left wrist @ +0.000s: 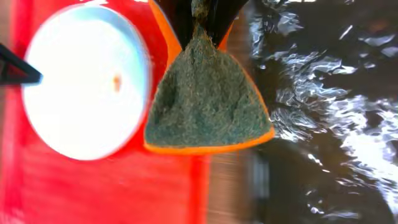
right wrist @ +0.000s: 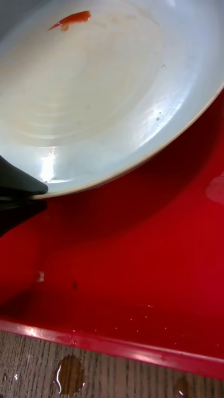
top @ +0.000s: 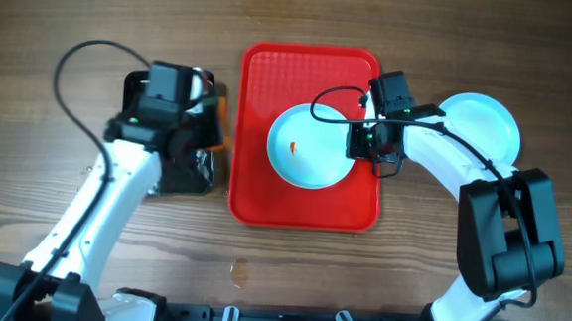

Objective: Clean dirty plates on tray and stack at the side

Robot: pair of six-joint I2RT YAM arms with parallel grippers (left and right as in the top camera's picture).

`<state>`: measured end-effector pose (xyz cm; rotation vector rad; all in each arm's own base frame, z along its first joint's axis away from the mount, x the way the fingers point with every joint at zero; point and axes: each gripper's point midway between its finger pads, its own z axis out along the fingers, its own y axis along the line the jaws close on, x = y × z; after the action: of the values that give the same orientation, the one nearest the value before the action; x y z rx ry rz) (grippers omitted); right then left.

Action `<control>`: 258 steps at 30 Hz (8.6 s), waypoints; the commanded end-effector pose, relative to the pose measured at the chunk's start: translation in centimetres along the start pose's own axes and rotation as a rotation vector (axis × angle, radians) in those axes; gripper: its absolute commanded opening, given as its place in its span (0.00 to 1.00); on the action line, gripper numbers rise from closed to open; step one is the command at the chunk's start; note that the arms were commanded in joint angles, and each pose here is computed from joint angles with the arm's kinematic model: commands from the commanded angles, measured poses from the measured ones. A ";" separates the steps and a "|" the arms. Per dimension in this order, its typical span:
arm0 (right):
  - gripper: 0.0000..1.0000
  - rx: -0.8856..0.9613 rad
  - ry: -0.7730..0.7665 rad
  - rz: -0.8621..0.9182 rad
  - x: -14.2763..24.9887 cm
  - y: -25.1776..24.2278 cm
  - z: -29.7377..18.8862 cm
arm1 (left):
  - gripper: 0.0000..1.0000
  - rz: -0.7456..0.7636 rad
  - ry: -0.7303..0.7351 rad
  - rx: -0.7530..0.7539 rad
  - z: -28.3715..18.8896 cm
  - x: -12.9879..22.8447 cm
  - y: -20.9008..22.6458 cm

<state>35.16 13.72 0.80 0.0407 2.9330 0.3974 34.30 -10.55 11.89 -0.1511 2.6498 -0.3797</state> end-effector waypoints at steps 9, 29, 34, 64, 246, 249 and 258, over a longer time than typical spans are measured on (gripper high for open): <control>0.04 -0.012 -0.007 -0.024 0.1 0.3 -0.4 | 0.04 0.007 0.107 0.163 7.6 4.7 -10.4; 0.04 -0.007 0.005 -0.019 0.4 0.2 -0.4 | 0.04 0.185 0.076 -0.184 13.0 6.4 -4.7; 0.04 0.047 0.018 0.066 1.0 -0.8 -0.3 | 0.04 0.260 0.040 -0.329 12.3 5.2 -1.8; 0.04 0.008 -0.041 -0.188 -0.5 0.2 -0.7 | 0.04 -0.100 -0.057 -0.411 -2.9 -1.2 6.5; 1.00 -0.286 -0.304 0.085 1.3 6.0 -18.8 | 1.00 -0.243 -0.006 -0.359 2.4 3.1 12.7; 1.00 -0.302 -0.289 0.191 1.3 6.0 -18.8 | 1.00 -0.243 -0.006 -0.359 2.4 3.1 12.7; 1.00 -0.293 -0.341 0.166 1.1 5.7 -20.1 | 1.00 -0.243 -0.006 -0.358 2.4 3.1 12.7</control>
<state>30.32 14.38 19.97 0.3209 2.5651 0.7786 32.19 0.55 4.88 -0.5921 2.6733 0.0350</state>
